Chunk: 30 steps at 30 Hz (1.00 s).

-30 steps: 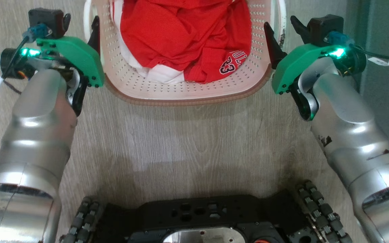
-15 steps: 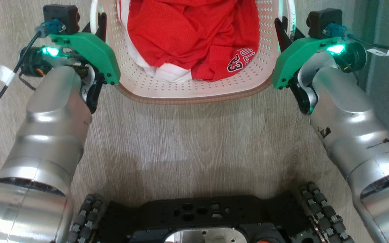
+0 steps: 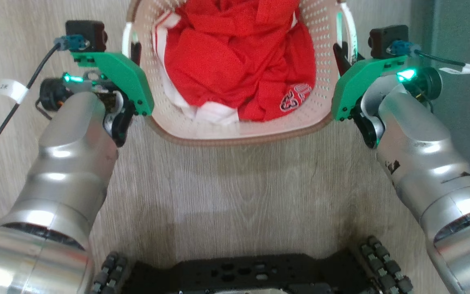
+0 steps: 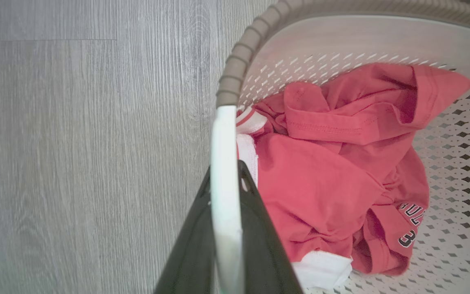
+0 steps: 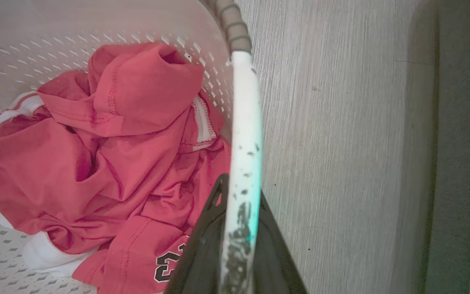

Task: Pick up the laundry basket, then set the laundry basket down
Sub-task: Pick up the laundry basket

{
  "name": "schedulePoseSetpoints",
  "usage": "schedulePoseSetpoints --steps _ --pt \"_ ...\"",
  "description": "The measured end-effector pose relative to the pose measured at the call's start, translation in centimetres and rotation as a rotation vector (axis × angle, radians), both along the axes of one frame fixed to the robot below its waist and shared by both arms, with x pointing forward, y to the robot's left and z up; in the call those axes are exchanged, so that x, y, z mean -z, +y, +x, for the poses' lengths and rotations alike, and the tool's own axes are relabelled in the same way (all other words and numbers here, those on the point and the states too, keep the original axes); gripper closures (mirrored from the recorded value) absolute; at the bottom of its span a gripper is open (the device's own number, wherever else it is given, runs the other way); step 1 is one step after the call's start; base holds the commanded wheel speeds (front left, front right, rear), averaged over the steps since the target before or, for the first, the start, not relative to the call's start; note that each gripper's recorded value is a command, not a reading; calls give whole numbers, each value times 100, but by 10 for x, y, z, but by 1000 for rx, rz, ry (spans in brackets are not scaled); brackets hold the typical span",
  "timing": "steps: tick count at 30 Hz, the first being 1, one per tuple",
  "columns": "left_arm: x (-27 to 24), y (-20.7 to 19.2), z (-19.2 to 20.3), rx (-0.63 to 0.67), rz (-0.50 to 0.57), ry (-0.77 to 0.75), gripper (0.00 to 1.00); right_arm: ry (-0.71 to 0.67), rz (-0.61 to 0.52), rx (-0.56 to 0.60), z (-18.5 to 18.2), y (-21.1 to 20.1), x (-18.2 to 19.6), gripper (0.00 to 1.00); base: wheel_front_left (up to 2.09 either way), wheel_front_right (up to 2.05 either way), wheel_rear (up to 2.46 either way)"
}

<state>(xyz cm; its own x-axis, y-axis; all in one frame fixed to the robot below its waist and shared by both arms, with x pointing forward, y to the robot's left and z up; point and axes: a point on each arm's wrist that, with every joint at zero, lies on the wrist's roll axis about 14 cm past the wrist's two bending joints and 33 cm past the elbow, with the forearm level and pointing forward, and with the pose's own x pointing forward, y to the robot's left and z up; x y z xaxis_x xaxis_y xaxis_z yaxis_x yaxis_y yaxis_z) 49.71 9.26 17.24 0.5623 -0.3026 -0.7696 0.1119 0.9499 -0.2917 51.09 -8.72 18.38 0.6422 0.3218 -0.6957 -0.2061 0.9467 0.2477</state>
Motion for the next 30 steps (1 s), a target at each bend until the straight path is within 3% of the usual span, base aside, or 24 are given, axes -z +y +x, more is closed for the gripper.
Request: schedulePoseSetpoints --steps 30 --pt "-125 2 -38 10 -74 111 100 99 -26 -29 -31 -1 -133 100 0 0 0"
